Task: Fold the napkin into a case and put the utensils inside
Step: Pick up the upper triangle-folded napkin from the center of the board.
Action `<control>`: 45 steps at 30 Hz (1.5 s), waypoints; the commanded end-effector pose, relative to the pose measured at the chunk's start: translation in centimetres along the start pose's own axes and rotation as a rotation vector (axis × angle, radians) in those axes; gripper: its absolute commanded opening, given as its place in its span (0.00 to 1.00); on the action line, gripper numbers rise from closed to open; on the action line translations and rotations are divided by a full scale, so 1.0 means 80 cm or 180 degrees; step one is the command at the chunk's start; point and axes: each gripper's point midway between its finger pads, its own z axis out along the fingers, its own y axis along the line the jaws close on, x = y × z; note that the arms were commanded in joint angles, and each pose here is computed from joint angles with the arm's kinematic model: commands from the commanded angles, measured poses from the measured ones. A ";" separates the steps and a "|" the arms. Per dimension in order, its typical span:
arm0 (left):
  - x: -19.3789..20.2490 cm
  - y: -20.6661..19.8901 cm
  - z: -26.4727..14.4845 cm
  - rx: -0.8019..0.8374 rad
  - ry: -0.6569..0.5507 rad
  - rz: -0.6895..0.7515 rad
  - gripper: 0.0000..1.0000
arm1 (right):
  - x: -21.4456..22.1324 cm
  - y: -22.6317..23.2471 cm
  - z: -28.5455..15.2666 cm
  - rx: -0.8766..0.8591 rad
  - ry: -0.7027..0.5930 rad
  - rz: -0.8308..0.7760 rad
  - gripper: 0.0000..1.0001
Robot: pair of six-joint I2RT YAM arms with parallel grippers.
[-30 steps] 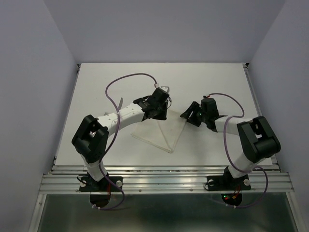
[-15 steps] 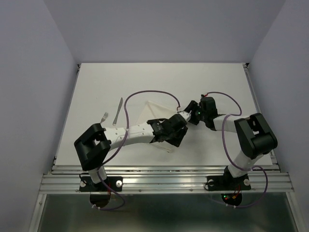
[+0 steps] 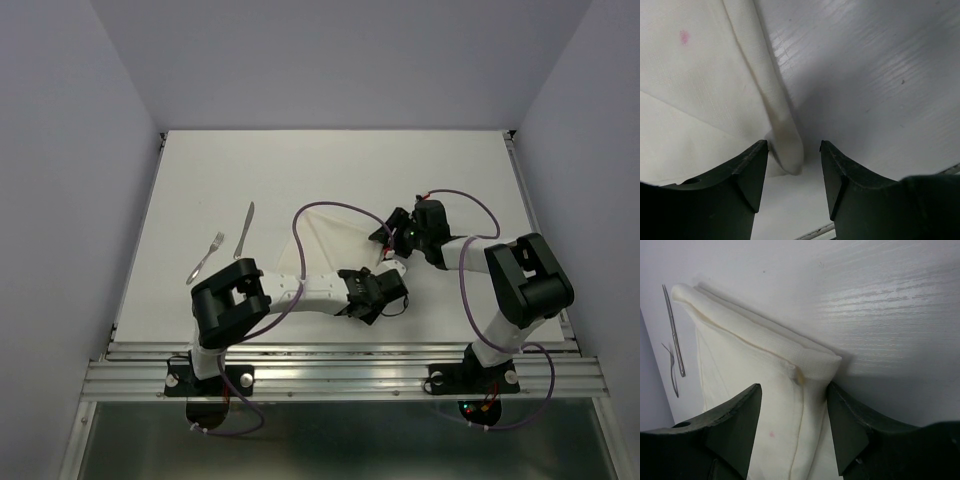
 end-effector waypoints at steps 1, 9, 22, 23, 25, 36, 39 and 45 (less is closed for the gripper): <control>-0.022 0.011 -0.008 -0.0277 -0.0164 0.0097 0.57 | 0.046 -0.057 -0.003 0.0519 0.0361 0.0070 0.61; -0.005 0.011 0.005 -0.0331 -0.0054 0.0190 0.49 | 0.044 -0.055 -0.001 0.0520 0.0352 0.0088 0.61; 0.012 0.010 0.014 -0.0092 -0.0047 0.0235 0.26 | 0.042 -0.050 -0.006 0.0498 0.0369 0.0056 0.63; 0.012 0.009 0.013 0.0012 -0.0059 0.0197 0.22 | 0.042 -0.047 -0.010 0.0484 0.0383 0.0053 0.63; 0.004 0.009 0.005 0.0262 -0.0166 0.0097 0.07 | 0.042 -0.043 -0.014 0.0467 0.0400 0.0055 0.66; -0.026 0.024 -0.025 0.0839 -0.0487 -0.0188 0.00 | 0.052 -0.031 -0.035 0.0354 0.0475 0.0158 0.70; -0.031 0.028 -0.027 0.0879 -0.0517 -0.0239 0.00 | 0.056 -0.026 -0.035 0.0267 0.0524 0.0144 0.70; -0.040 0.032 -0.036 0.0979 -0.0576 -0.0292 0.00 | 0.055 -0.023 -0.022 0.0194 0.0546 0.0163 0.69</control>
